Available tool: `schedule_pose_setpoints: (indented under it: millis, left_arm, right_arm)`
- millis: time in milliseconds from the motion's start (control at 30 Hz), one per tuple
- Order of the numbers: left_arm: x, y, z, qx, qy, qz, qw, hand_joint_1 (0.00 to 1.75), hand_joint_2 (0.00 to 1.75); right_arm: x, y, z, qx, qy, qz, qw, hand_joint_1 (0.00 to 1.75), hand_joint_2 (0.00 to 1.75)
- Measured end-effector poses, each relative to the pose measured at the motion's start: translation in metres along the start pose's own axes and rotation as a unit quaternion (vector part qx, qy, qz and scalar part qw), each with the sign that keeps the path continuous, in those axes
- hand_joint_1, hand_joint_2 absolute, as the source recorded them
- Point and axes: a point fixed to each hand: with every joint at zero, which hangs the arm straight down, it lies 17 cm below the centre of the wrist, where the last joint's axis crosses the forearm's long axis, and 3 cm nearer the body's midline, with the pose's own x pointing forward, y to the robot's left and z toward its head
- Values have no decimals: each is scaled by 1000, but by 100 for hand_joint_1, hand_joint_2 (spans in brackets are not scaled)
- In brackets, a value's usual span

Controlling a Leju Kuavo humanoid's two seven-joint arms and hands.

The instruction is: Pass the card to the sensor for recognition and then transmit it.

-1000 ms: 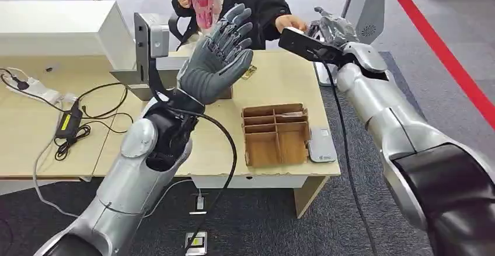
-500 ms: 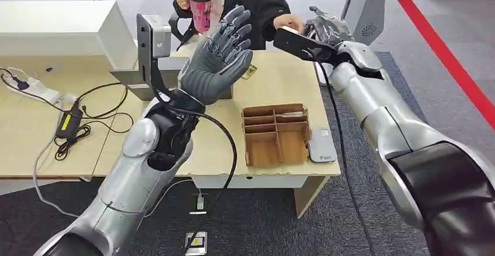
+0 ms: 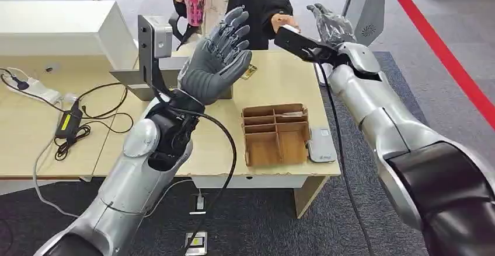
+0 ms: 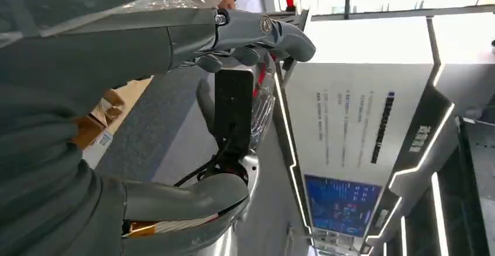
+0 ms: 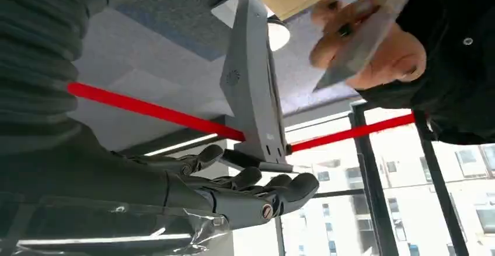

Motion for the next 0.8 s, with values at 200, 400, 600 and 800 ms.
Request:
schedule_pose_setpoints:
  millis: [200, 400, 600, 800]
  left_arm:
    - [-4, 5, 1, 11, 8, -6, 1000, 0, 175]
    - [-9, 14, 3, 30, 14, -15, 999, 0, 175]
    - [-17, 21, 11, 43, 25, -28, 998, 0, 175]
    - [-18, 27, 22, 48, 28, -37, 998, 0, 175]
  right_arm:
    - [9, -15, -2, -27, -20, -104, 994, 0, 175]
    - [55, -34, -2, -20, -86, -317, 944, 0, 175]
    - [70, -29, 9, -24, -103, -463, 880, 0, 175]
    - [45, 8, 35, -15, -89, -506, 858, 0, 175]
